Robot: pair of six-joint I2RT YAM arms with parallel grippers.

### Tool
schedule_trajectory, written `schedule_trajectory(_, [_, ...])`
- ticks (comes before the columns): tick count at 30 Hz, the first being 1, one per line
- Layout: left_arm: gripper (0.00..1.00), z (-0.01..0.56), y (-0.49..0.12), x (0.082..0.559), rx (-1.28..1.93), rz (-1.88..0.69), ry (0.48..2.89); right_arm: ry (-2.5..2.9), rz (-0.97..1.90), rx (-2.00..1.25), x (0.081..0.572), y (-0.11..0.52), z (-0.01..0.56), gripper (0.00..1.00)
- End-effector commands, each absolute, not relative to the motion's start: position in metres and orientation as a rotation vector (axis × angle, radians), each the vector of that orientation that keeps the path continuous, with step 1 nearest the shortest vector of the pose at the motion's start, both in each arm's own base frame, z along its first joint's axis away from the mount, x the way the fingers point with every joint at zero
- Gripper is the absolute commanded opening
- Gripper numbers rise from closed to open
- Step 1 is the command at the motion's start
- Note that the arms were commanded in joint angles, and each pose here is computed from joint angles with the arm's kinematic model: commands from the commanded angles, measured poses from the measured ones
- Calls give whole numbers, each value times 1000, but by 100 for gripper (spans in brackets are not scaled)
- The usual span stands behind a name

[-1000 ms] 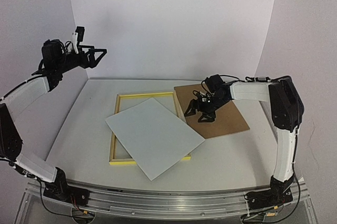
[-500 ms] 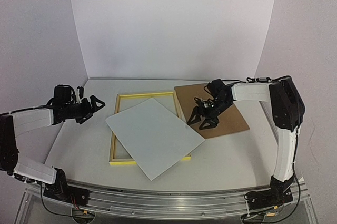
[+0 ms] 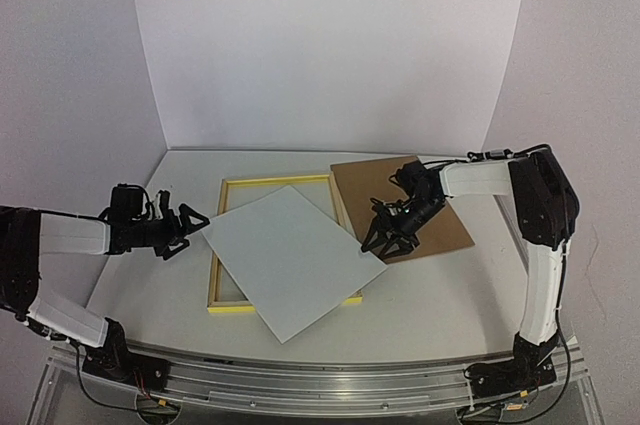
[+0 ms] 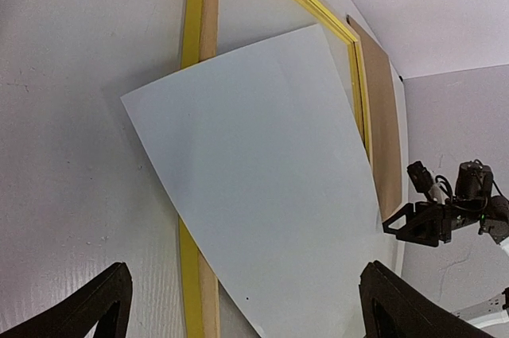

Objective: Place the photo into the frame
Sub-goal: Turn over the photo from the photo frame.

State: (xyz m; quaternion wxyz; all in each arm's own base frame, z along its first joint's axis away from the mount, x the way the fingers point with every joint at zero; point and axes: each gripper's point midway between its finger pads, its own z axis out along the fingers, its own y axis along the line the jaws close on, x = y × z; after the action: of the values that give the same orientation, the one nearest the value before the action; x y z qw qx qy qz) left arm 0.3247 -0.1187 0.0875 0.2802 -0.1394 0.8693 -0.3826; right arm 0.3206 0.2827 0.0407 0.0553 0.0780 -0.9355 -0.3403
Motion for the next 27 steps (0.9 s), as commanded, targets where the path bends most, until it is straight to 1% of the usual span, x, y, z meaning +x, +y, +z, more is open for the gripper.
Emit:
schedule_trajectory(1, [100,88,-131,326,-329,-1093,2309,-2719,-1118,230,301,289,47,57])
schedule_trajectory(9, [100,72,-137,320,-328,-1095,2345,-2704,-1066,202,293,283,31,56])
schedule_trajectory(11, [100,68,-140,319,-325,-1102,2352,-2706,-1048,197,291,281,27,55])
schedule_trajectory(14, [100,64,-145,317,-316,-1112,2363,-2688,-1058,188,288,282,27,46])
schedule_trajectory(17, [100,61,-147,317,-316,-1115,2364,-2679,-1059,193,285,286,27,39])
schedule_trajectory(21, [100,59,-149,316,-316,-1112,2366,-2657,-1073,182,281,290,27,26])
schedule_trajectory(25, [100,59,-151,316,-327,-1114,2358,-2635,-1113,173,277,297,33,18])
schedule_trajectory(27, [100,58,-152,316,-330,-1104,2361,-2614,-1177,172,276,304,41,15])
